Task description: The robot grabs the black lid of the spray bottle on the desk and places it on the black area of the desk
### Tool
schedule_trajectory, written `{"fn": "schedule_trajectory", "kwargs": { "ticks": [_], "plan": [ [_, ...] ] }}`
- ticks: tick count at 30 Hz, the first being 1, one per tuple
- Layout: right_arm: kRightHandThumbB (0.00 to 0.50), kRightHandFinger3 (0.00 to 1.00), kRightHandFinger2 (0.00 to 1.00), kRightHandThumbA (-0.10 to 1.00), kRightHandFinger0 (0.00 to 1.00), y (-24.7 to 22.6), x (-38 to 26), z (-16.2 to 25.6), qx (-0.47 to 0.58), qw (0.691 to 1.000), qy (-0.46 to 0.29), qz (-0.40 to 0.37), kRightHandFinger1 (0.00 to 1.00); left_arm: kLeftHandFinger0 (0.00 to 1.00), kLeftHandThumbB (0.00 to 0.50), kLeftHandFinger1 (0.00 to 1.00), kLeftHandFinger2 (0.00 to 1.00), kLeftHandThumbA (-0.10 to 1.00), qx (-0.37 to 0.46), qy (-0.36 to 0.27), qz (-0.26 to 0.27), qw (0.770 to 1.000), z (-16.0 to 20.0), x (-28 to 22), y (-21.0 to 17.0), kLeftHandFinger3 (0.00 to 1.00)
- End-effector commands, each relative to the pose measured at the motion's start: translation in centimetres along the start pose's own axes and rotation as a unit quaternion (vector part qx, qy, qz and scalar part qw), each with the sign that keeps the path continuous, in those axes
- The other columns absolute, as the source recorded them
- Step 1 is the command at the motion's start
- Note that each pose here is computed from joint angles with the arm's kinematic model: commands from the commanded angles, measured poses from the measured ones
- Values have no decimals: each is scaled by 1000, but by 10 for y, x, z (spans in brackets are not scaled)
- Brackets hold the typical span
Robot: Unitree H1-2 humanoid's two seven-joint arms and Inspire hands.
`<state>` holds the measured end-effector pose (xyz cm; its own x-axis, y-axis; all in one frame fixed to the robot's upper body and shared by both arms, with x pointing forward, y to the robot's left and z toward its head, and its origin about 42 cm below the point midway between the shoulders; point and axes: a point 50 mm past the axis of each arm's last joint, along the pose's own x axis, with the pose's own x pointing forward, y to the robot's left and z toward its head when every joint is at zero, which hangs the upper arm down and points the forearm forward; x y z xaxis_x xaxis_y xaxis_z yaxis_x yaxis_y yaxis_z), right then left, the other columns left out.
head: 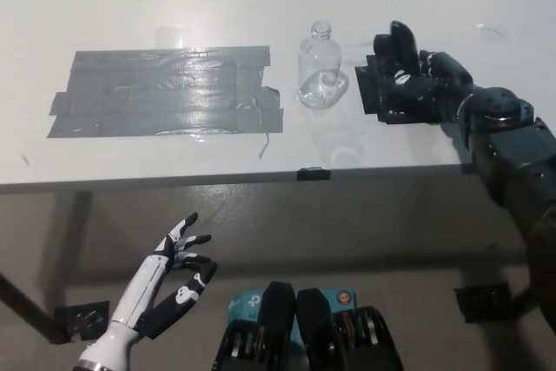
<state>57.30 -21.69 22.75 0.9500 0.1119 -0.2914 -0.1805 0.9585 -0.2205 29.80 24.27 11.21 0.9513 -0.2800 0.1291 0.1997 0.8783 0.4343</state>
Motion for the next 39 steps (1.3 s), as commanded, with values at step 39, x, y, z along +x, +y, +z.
{"fn": "schedule_trajectory", "kwargs": {
  "ticks": [39],
  "plan": [
    [500, 1000, 1000, 677, 1000, -24, -243, 183, -124, 822, -540, 128, 1000, 777, 89, 749, 884, 819, 26, -88, 46, 995, 45, 84, 42, 1000]
  ]
}}
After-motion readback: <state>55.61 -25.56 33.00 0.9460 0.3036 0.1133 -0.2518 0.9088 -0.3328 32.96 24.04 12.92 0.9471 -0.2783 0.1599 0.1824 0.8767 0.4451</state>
